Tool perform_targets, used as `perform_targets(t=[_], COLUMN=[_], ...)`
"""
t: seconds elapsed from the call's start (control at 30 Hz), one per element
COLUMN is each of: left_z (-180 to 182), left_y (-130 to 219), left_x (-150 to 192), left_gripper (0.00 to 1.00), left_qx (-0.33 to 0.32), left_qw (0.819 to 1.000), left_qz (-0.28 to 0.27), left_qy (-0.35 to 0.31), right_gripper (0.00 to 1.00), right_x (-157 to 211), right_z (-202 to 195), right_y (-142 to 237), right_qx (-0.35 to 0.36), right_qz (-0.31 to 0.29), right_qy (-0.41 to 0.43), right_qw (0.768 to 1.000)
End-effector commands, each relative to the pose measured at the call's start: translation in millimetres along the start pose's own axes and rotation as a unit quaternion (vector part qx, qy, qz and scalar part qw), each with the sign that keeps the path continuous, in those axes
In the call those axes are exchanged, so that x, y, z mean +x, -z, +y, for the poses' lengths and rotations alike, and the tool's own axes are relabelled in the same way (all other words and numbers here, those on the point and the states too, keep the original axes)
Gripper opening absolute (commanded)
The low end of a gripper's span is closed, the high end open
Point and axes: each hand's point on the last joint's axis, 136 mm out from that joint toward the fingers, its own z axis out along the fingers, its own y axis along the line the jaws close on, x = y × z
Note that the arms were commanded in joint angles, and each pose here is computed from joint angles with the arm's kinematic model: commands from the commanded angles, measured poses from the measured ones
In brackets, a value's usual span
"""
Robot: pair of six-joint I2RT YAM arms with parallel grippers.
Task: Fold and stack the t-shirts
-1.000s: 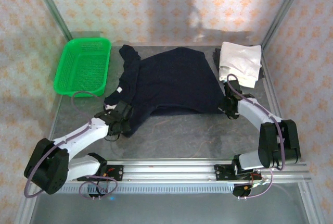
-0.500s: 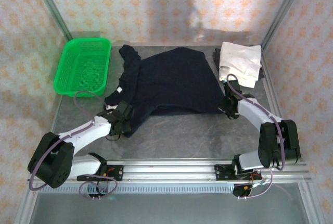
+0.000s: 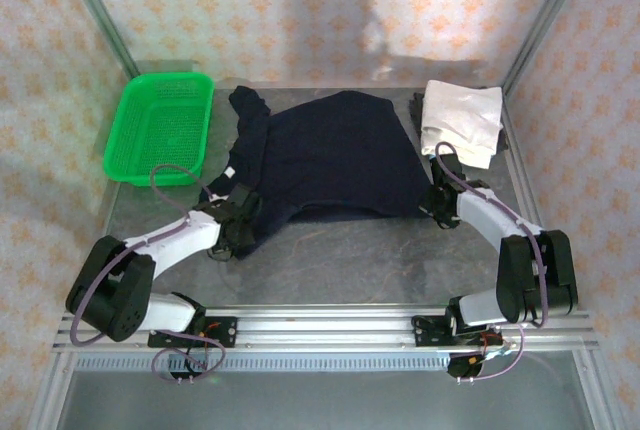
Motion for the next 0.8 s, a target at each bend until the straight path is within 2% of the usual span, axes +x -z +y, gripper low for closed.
perform_targets(t=[0.0, 0.17, 0.3, 0.43, 0.53, 0.67, 0.77], left_z=[15, 23, 25, 25, 23, 28, 33], left_y=[42, 109, 141, 188, 247, 329, 365], left_x=[-26, -56, -67, -89, -110, -131, -143], left_gripper=[0.00, 0.00, 0.00, 0.00, 0.00, 0.00, 0.00], left_qx=[-0.015, 0.019, 0.038, 0.066, 0.115, 0.175, 0.181], left_qw=[0.999, 0.992, 0.987, 0.975, 0.952, 0.909, 0.890], left_qz=[-0.049, -0.129, -0.154, -0.210, -0.280, -0.376, -0.416], left_qy=[0.000, 0.000, -0.007, -0.026, -0.037, -0.042, -0.045], right_gripper=[0.00, 0.00, 0.00, 0.00, 0.00, 0.00, 0.00], right_x=[-5, -9, -12, -22, -35, -49, -59], right_z=[0, 8, 14, 24, 33, 43, 50], right_y=[16, 38, 55, 94, 139, 208, 254], right_qx=[-0.009, -0.045, -0.069, -0.109, -0.144, -0.204, -0.248], right_qz=[-0.017, -0.034, -0.041, -0.067, -0.098, -0.149, -0.186], right_qy=[0.006, 0.010, 0.011, 0.019, 0.028, 0.033, 0.027], right_qw=[1.000, 0.998, 0.997, 0.992, 0.984, 0.967, 0.950])
